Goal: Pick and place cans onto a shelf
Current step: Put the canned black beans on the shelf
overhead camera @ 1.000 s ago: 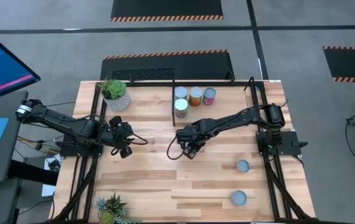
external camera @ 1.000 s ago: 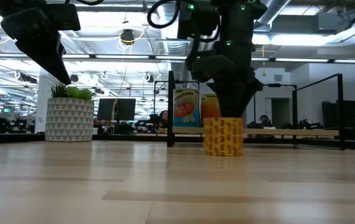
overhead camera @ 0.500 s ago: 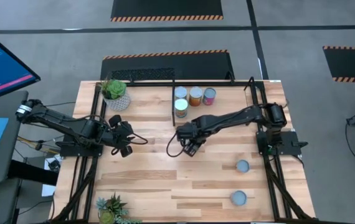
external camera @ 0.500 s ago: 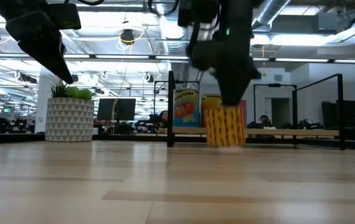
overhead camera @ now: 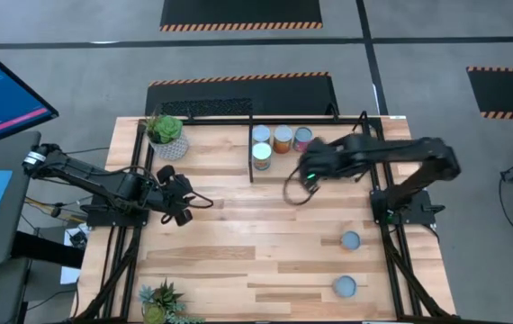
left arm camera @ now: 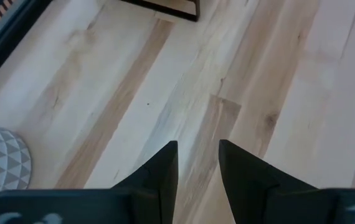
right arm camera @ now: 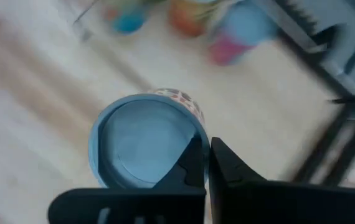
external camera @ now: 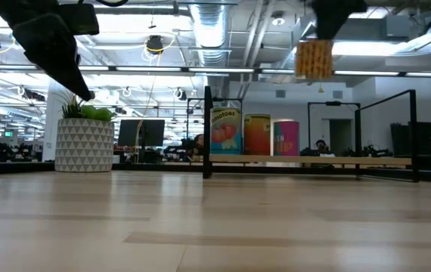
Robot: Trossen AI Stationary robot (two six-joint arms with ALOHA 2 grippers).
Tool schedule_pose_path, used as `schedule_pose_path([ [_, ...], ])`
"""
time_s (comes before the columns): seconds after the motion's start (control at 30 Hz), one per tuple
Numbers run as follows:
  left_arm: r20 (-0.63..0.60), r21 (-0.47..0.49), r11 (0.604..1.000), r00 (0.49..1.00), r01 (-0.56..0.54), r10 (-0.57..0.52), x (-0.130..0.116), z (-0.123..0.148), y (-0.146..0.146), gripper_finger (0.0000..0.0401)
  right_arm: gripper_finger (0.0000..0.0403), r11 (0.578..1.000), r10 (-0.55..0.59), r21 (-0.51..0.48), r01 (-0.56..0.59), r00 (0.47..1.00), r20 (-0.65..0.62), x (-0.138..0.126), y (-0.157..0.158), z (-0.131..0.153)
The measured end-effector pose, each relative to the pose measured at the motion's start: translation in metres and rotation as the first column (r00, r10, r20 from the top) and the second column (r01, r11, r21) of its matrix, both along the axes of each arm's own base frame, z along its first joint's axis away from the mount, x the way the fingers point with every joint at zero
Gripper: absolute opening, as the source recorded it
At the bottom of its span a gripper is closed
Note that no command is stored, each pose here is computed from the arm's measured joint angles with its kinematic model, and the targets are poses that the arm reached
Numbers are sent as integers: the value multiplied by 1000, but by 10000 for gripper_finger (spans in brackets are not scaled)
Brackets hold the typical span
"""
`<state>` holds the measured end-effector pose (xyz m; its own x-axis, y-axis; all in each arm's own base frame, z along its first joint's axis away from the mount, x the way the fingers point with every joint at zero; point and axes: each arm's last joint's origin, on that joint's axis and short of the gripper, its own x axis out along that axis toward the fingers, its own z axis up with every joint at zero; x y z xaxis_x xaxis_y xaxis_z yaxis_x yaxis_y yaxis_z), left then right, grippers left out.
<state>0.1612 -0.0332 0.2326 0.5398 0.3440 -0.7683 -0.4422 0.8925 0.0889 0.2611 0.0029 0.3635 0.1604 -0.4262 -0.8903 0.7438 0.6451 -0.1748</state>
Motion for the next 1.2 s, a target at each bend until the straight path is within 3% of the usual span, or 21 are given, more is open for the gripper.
schedule_pose_path([
  [0.13,4,23,1000,1000,-7,7,0,0,1,105,4,987,-137,-79,140,990,44,-36,-21,7],
  [0.37,8,47,999,1000,-22,22,0,1,1,105,4,960,-268,-83,267,964,1,-69,-56,-28],
  [0.53,10,46,999,1000,-23,22,0,1,1,105,4,983,-182,-18,182,983,23,-67,-82,-55],
  [0.77,19,35,999,999,-37,37,0,1,1,105,4,998,4,-66,-8,998,-63,-58,-126,-70],
  [0.93,30,18,998,998,-62,61,0,1,1,105,4,999,-6,39,12,989,-144,-55,-156,-94],
  [1.2,49,-12,995,994,-100,100,0,1,1,105,4,997,27,72,-15,983,-179,-44,-192,-125],
])
